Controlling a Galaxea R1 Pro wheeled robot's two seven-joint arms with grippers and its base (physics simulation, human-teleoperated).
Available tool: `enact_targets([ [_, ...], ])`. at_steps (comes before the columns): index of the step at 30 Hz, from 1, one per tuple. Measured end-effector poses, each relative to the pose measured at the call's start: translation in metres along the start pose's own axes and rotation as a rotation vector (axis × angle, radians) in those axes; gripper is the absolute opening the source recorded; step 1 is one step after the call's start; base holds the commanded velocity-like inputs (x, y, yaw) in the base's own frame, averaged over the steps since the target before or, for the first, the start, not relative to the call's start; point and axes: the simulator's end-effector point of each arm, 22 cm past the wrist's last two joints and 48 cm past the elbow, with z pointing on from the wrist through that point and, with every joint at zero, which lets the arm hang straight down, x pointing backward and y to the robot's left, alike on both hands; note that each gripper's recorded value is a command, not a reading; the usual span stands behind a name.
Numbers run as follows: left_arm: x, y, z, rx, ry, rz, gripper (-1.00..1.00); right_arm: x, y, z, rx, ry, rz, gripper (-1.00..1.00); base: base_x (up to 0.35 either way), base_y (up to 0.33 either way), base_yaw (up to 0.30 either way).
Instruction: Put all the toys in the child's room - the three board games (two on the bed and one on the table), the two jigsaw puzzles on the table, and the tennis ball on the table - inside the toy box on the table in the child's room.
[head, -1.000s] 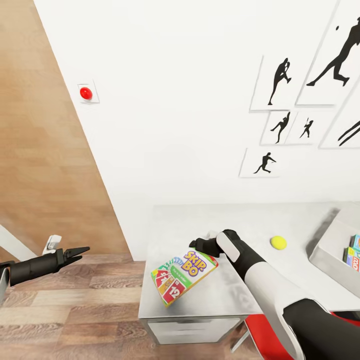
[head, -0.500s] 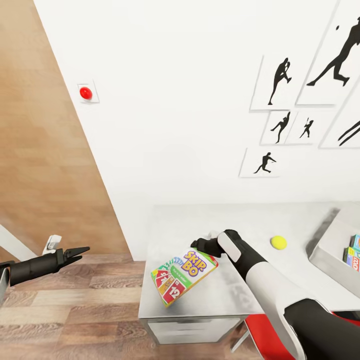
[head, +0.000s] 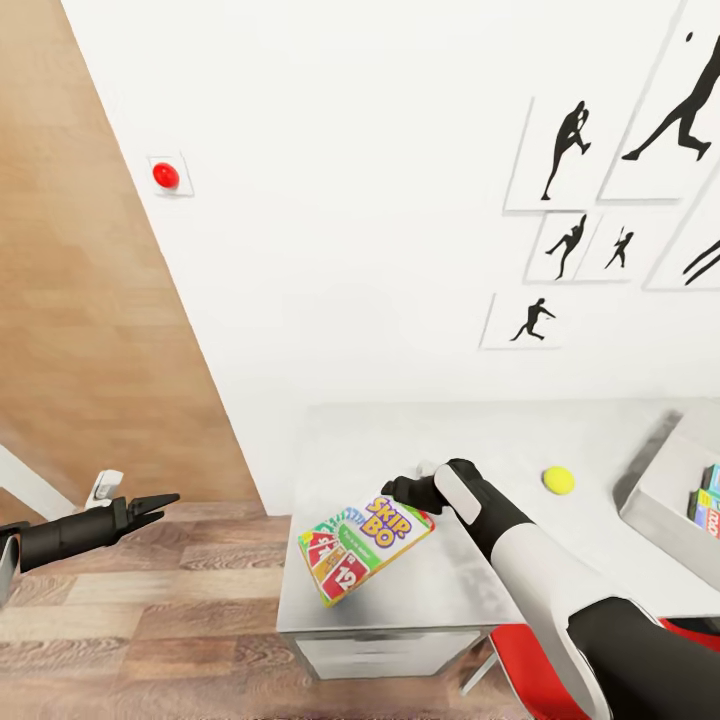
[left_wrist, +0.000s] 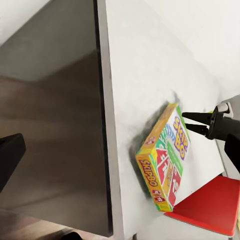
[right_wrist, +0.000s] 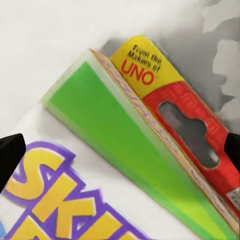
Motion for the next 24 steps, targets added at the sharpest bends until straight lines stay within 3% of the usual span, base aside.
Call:
enact_targets([
  [24,0.0005,0.0012,0.0008,-0.001,0.002,-0.002,1.00,0.0025,0.0026,0.0022,-0.009,0.006,0.008,1.00,-0.042,0.026,0.000],
])
